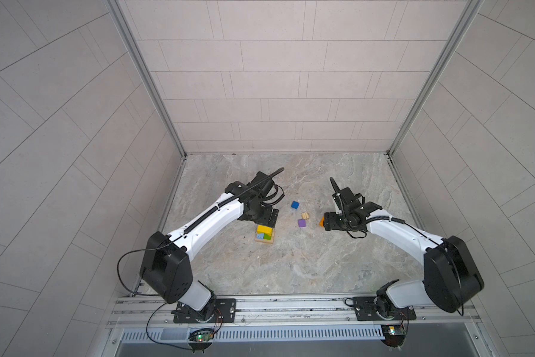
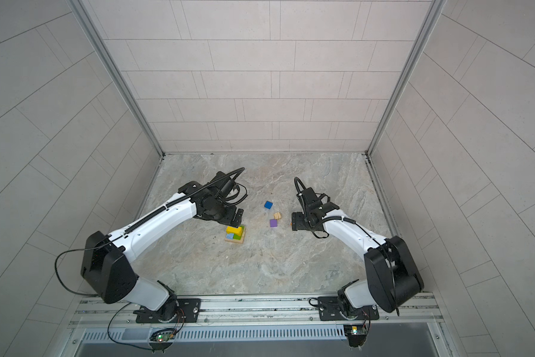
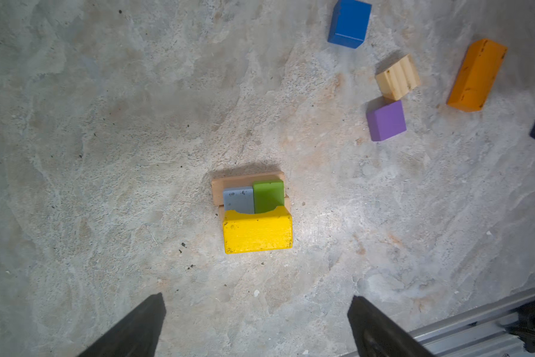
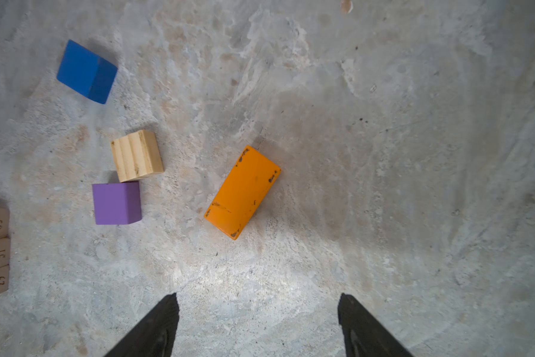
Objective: Build the wood block tower
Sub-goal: 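Lower the yellow arch onto the stack and open the left gripper, then grasp the orange block with the right gripper while the left gripper rises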
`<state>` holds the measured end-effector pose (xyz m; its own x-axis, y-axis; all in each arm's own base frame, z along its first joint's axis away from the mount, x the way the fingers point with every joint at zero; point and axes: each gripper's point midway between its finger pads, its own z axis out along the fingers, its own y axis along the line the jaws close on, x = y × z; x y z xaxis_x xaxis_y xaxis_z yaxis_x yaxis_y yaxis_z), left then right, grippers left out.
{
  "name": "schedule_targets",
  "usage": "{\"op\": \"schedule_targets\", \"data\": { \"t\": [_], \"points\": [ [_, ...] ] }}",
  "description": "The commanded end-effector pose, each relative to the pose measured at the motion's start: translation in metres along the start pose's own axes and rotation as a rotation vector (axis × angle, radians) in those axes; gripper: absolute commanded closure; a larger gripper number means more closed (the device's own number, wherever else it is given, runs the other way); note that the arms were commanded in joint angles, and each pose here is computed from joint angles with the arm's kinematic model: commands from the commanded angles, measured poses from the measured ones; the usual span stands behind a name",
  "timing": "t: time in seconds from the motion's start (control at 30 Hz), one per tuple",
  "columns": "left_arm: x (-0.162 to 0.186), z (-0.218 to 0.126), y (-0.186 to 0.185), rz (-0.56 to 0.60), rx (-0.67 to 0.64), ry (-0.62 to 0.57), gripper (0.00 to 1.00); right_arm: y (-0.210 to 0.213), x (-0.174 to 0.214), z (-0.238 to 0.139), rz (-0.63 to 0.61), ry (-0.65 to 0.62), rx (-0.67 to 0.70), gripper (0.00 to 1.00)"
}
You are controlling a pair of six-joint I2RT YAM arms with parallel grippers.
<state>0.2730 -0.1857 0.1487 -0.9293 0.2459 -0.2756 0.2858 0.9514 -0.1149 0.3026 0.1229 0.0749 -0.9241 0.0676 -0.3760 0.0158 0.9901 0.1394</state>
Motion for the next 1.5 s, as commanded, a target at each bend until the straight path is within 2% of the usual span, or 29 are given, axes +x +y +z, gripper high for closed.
{"op": "schedule_targets", "data": {
  "t": [0.0, 0.23, 0.43, 0.53, 0.63, 0.8, 1.0, 1.2, 1.33, 1.47],
  "points": [
    [0.014, -0.006, 0.0, 0.034, 0.044, 0.026, 0.0, 0.0, -0.006, 0.007, 0.038, 0.016, 0.038, 0.2],
    [0.019, -0.005, 0.01, 0.038, 0.067, 0.017, 0.0, 0.001, -0.019, 0.024, 0.118, -0.03, 0.075, 0.25],
    [0.022, 0.004, 0.001, 0.019, 0.158, -0.01, 0.0, -0.005, -0.027, 0.041, 0.183, -0.051, 0.138, 0.24],
    [0.024, 0.007, -0.005, 0.016, 0.198, -0.004, 0.0, 0.002, -0.027, 0.051, 0.183, -0.026, 0.131, 0.24],
    [0.024, 0.005, -0.001, 0.028, 0.18, -0.003, 0.0, 0.005, -0.027, 0.057, 0.181, -0.025, 0.147, 0.25],
    [0.019, -0.002, -0.001, 0.026, 0.195, -0.036, 0.0, 0.006, -0.027, 0.061, 0.18, -0.028, 0.164, 0.31],
    [0.018, -0.005, -0.001, 0.018, 0.208, -0.05, 0.0, 0.004, -0.022, 0.067, 0.163, -0.013, 0.186, 0.47],
    [0.016, -0.007, 0.002, 0.0, 0.223, -0.06, 0.0, 0.003, -0.017, 0.059, 0.12, -0.008, 0.192, 0.72],
    [0.015, -0.006, 0.002, -0.004, 0.235, -0.054, 0.0, 0.006, -0.012, 0.048, 0.036, 0.009, 0.177, 0.85],
    [0.015, -0.004, 0.003, -0.011, 0.236, -0.049, 0.0, 0.015, -0.005, 0.035, -0.069, 0.01, 0.141, 0.89]
  ]
}}
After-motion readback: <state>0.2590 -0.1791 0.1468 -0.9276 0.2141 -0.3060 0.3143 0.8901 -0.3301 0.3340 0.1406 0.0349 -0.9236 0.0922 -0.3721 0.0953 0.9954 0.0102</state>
